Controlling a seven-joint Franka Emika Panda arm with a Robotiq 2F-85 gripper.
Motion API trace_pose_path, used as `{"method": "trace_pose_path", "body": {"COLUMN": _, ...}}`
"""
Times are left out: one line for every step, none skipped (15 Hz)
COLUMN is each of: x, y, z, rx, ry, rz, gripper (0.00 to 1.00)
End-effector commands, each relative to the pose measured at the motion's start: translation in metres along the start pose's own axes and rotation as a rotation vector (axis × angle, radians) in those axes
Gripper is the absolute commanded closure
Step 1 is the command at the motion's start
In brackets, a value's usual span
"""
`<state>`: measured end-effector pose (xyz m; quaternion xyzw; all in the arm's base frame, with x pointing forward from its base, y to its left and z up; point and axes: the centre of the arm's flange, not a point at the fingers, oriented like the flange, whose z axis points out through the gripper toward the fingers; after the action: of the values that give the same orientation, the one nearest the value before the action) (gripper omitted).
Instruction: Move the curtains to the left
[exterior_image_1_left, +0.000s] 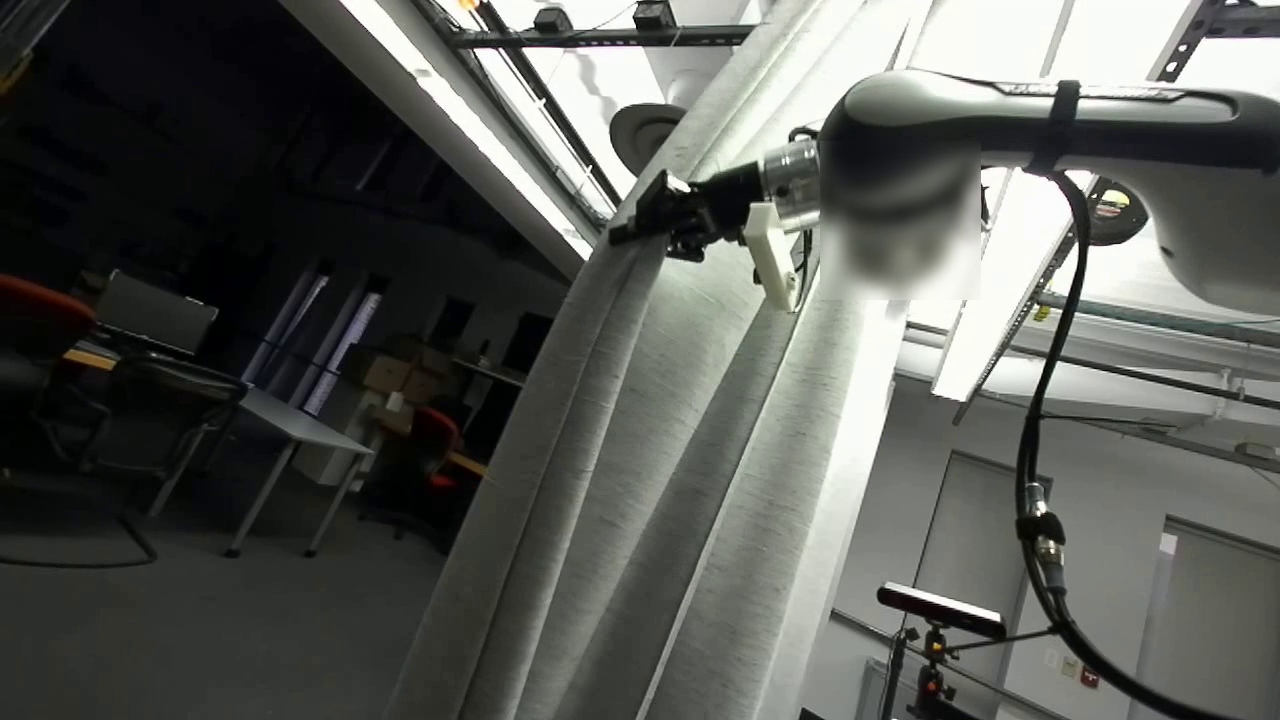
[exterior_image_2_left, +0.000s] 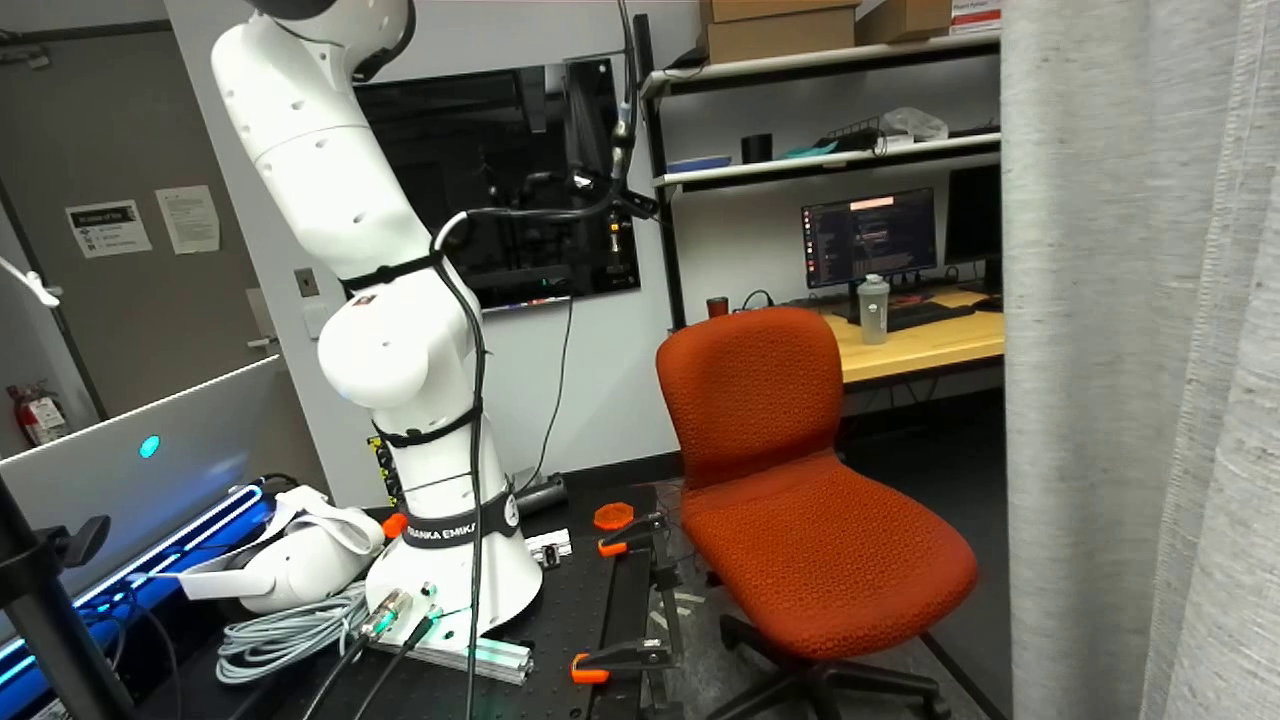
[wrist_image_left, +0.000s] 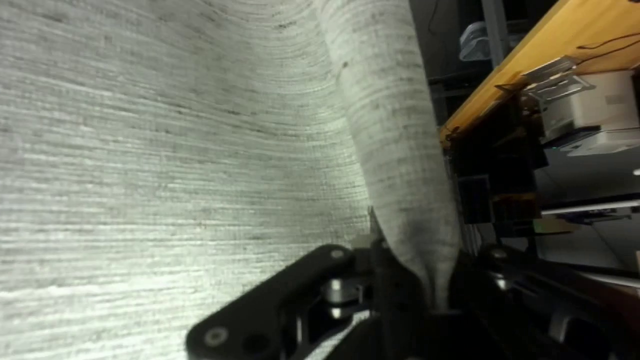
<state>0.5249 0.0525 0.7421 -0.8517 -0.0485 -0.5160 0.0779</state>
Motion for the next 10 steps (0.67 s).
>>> {"method": "trace_pose_path", "body": {"x": -0.028, "y": -0.093, "z": 0.010, "rx": 0.094, "ry": -0.097, "rz": -0.028, "gripper": 0.99}}
{"method": "trace_pose_path", "body": {"x": -0.030, "y": -0.116, "z": 0.009, "rx": 0.115, "ry": -0.100, "rz": -0.040, "gripper": 0.99}}
{"method": "trace_pose_path", "body": {"x": -0.030, "y": -0.138, "z": 0.007, "rx": 0.137, "ry": -0.104, "rz": -0.051, "gripper": 0.99}}
{"method": "trace_pose_path", "body": {"x": -0.031, "y": -0.157, "z": 0.005, "rx": 0.163, "ry": -0.112, "rz": -0.058, "gripper": 0.99}}
{"method": "trace_pose_path", "body": {"x": -0.032, "y": -0.173, "z": 0.003, "rx": 0.177, "ry": -0.113, "rz": -0.065, "gripper": 0.99}}
{"method": "trace_pose_path", "body": {"x": -0.036, "y": -0.188, "z": 0.004, "rx": 0.186, "ry": -0.125, "rz": -0.074, "gripper": 0.99}}
{"method": "trace_pose_path", "body": {"x": -0.041, "y": -0.203, "z": 0.009, "rx": 0.192, "ry": -0.139, "rz": -0.077, "gripper": 0.99}}
{"method": "trace_pose_path", "body": {"x": -0.045, "y": -0.216, "z": 0.011, "rx": 0.193, "ry": -0.143, "rz": -0.083, "gripper": 0.99}}
{"method": "trace_pose_path", "body": {"x": -0.045, "y": -0.229, "z": 0.009, "rx": 0.188, "ry": -0.141, "rz": -0.085, "gripper": 0.99}}
{"method": "trace_pose_path", "body": {"x": -0.045, "y": -0.239, "z": 0.005, "rx": 0.192, "ry": -0.138, "rz": -0.087, "gripper": 0.99}}
